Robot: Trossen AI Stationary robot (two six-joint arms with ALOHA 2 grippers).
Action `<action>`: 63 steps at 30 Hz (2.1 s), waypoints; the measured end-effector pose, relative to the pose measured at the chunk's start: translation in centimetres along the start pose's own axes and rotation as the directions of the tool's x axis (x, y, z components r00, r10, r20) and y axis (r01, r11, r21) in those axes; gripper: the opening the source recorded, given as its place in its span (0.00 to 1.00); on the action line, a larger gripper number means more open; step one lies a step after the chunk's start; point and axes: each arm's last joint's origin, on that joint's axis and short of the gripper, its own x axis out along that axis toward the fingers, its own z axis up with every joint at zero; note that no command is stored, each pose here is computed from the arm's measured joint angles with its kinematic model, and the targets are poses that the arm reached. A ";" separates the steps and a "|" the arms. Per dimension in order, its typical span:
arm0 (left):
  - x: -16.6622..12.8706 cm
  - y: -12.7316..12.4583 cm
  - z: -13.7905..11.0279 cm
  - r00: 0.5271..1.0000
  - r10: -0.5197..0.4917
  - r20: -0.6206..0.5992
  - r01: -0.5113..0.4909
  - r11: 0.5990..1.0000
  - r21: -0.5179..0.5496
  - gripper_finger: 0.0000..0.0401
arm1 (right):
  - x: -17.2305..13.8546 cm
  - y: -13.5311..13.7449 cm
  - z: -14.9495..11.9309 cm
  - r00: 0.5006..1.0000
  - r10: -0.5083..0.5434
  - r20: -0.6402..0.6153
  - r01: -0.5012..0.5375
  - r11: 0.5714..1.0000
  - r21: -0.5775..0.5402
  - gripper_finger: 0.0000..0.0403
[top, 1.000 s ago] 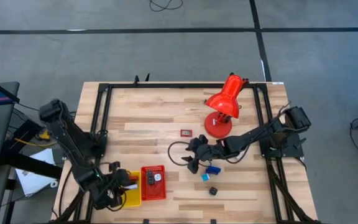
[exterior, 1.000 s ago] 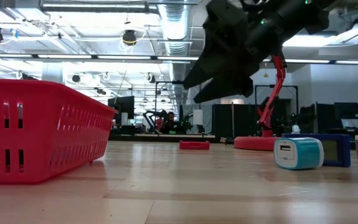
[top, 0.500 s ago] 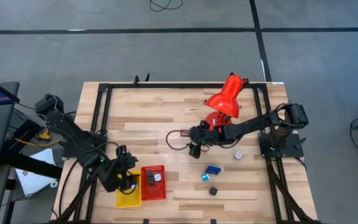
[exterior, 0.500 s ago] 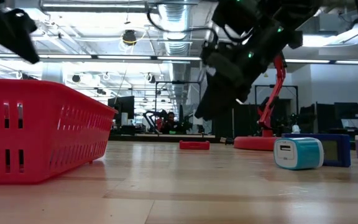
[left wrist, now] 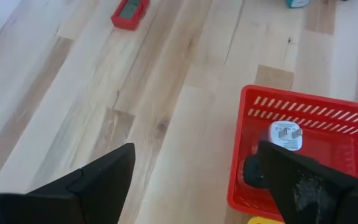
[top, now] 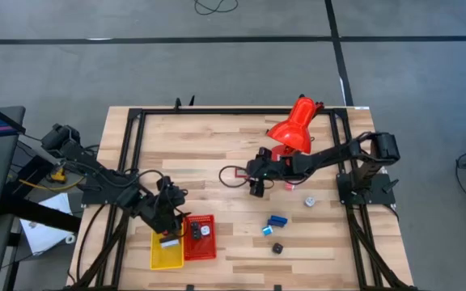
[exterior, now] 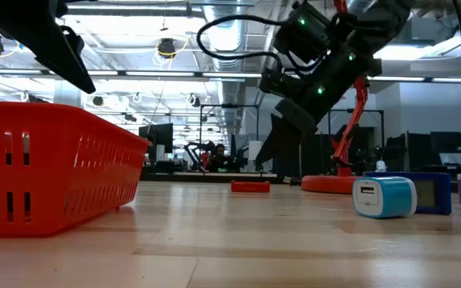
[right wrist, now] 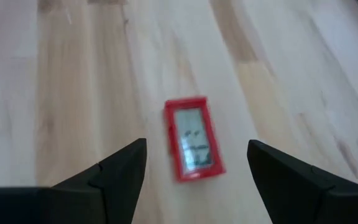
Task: Pick & Place Office items
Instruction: Put the red digital clock into the yellow bin
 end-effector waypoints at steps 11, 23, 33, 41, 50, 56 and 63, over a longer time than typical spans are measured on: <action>0.6 0.6 0.4 0.999 -0.012 -0.042 0.011 1.000 -0.017 0.83 | 1.2 -2.9 -1.7 0.988 0.126 0.086 -0.130 0.990 0.046 0.67; 0.6 0.5 0.5 0.999 -0.017 -0.036 0.016 1.000 -0.022 0.83 | 5.1 -2.7 -4.0 0.981 0.188 0.037 -0.190 0.980 0.059 0.67; 0.7 0.6 0.6 0.999 -0.013 -0.033 0.012 0.999 -0.032 0.83 | 5.3 -2.1 -4.4 0.979 0.201 0.008 -0.201 0.977 0.071 0.42; 1.2 1.1 1.3 0.999 -0.025 -0.036 0.021 0.992 -0.122 0.83 | 4.0 -0.5 -3.8 0.977 0.210 0.027 -0.210 0.978 0.001 0.35; 3.0 2.8 4.2 0.981 -0.191 -0.020 0.179 0.945 -0.274 0.83 | -0.4 5.1 -0.8 0.988 0.113 0.104 -0.090 0.975 -0.202 0.35; 3.9 4.3 6.5 0.949 -0.307 0.069 0.313 0.898 -0.308 0.83 | -3.8 10.2 3.0 0.980 0.080 0.183 -0.002 0.920 -0.391 0.35; 4.5 5.1 7.1 0.913 -0.403 0.063 0.402 0.864 -0.305 0.83 | -5.4 13.5 7.2 0.972 0.110 0.209 0.021 0.840 -0.543 0.35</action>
